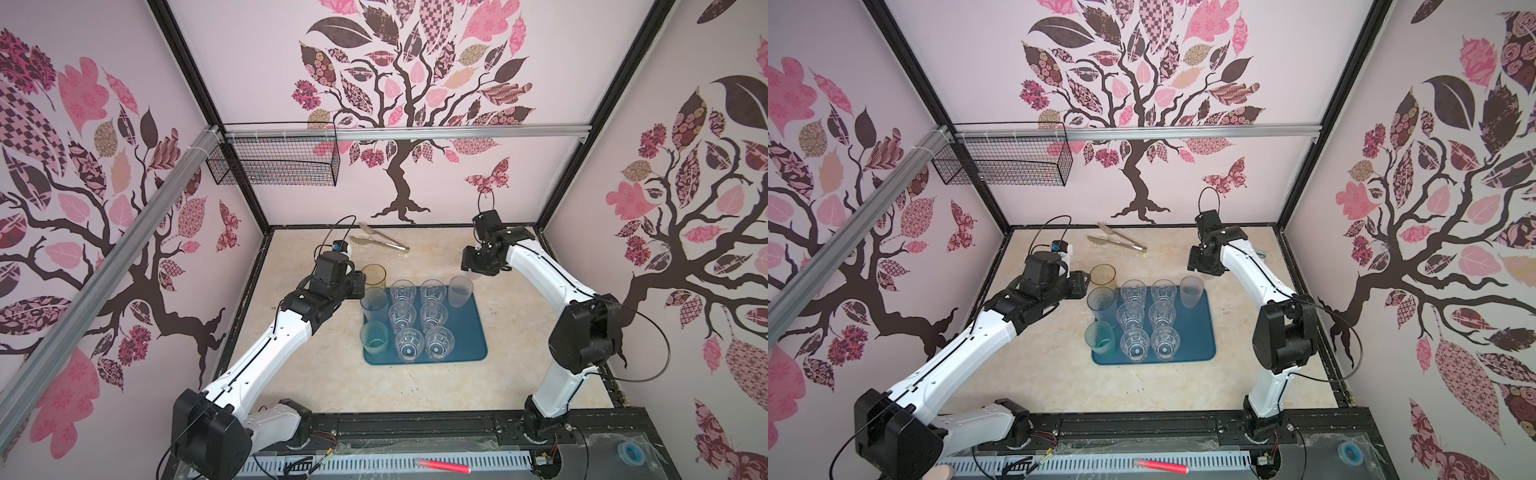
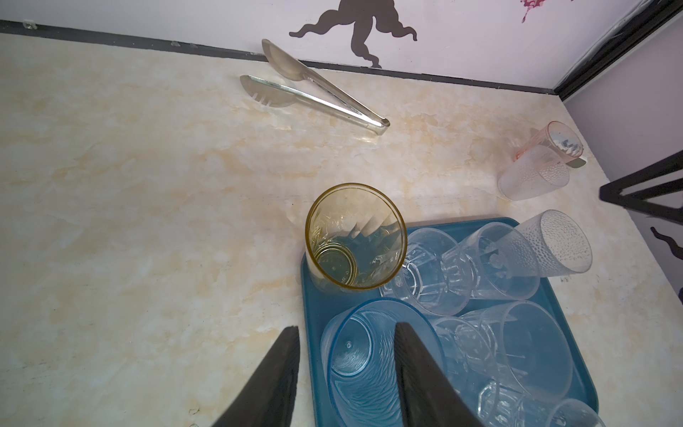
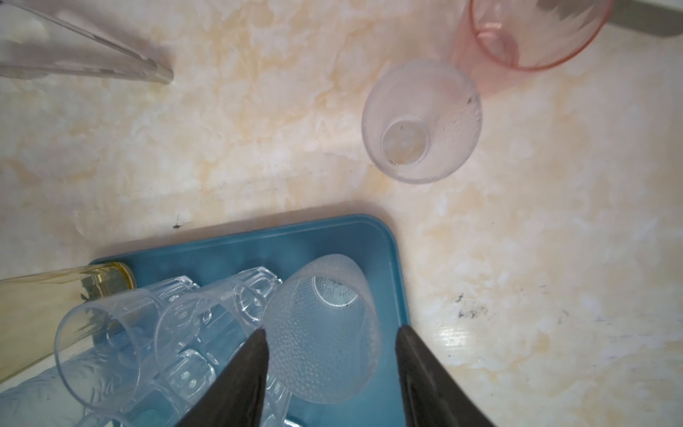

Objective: Place the glasses into the tray
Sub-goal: Place the glass on the tray, then pick up the glass from the top-right of the table.

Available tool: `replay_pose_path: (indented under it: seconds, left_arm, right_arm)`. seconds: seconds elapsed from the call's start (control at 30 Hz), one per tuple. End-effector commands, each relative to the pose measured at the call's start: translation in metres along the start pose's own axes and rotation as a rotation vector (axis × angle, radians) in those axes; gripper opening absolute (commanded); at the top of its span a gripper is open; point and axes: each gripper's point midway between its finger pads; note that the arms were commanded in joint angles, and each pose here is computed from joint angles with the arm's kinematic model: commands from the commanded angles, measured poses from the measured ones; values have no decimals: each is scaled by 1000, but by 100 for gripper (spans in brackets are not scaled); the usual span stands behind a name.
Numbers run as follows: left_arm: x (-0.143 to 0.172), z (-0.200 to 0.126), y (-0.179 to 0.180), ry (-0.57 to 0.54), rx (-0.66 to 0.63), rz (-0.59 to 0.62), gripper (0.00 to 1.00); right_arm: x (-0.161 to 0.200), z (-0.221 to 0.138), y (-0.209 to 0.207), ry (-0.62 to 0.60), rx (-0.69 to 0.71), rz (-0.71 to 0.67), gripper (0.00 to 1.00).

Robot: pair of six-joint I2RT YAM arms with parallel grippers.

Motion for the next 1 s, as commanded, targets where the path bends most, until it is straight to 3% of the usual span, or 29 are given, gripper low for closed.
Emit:
replay_pose_path:
  seconds: [0.0, 0.13, 0.4, 0.97]
  left_arm:
    - [-5, -3, -5, -11, 1, 41, 46]
    - [-8, -1, -14, -8, 37, 56, 50]
    - [-8, -3, -16, -12, 51, 71, 60]
    - [1, -3, -13, -3, 33, 87, 62]
  right_arm:
    - [-43, -25, -20, -164, -62, 176, 65]
    - [-77, -8, -52, -254, -12, 296, 72]
    - [-123, 44, -85, -244, 32, 403, 73]
    - [-115, 121, -108, -152, 126, 406, 65]
Point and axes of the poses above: each gripper's point midway between its finger pads, its own z axis out along the fingers, its own y axis along the line the jaws close on, x = y × z, and after that the axes turned 11 degrees about z, right-handed
